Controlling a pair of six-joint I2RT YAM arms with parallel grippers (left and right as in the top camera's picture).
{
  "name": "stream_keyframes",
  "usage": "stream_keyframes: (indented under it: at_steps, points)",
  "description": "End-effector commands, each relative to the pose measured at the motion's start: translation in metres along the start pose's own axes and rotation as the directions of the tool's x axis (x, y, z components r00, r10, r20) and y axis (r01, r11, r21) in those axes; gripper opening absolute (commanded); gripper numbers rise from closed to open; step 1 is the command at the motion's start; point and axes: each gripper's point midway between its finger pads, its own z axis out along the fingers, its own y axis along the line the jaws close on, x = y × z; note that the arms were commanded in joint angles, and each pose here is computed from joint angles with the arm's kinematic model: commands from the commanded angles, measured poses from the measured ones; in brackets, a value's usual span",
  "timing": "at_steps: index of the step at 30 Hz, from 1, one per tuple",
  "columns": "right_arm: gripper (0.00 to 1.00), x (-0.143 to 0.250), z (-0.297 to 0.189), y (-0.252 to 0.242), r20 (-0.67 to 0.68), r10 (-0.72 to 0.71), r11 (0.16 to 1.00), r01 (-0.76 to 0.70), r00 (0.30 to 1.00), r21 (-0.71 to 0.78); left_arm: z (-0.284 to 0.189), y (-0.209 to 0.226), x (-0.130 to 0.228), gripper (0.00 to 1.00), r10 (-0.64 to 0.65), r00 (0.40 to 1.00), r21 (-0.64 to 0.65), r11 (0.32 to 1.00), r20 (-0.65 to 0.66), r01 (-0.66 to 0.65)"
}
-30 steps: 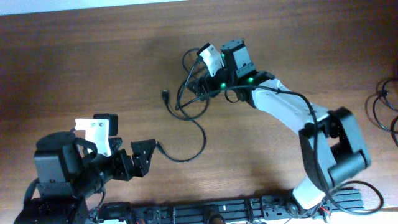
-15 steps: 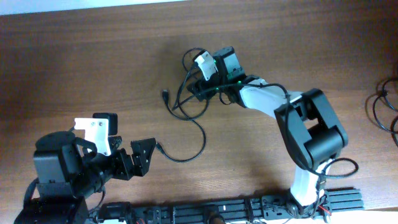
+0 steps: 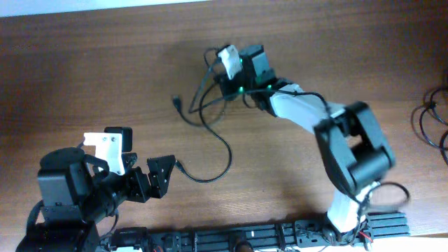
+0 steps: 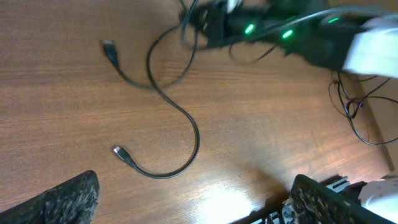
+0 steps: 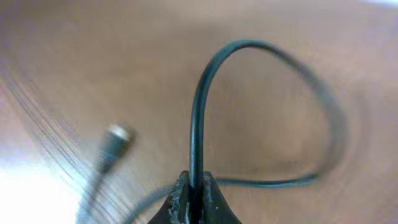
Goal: Untangle cables
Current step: 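Drag the last cable to the right side with the right gripper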
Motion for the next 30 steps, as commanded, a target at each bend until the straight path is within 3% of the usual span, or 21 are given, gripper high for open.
stream_keyframes:
  at_steps: [1,12,23,30]
  points:
    - [0.04,-0.088,-0.057,0.024,0.192,-0.057,0.998,0.058,0.98,-0.002,0.0,-0.001,-0.001,0.99,-0.003,1.0,0.008,1.0,0.004,0.003]
    - [0.04,-0.13,-0.204,0.079,0.274,-0.088,0.996,0.091,0.958,0.004,0.01,0.013,-0.051,0.99,0.061,0.988,-0.069,0.996,0.141,-0.052]
    - [0.04,-0.139,-0.303,0.096,0.283,-0.2,0.976,0.167,0.938,0.137,0.075,0.051,-0.052,0.98,-0.049,0.997,-0.115,0.992,-0.065,0.041]
    - [0.03,-0.18,-0.377,0.078,0.298,-0.338,0.888,0.198,0.893,0.416,0.076,0.051,-0.052,0.99,-0.05,0.996,-0.115,0.992,-0.067,0.042]
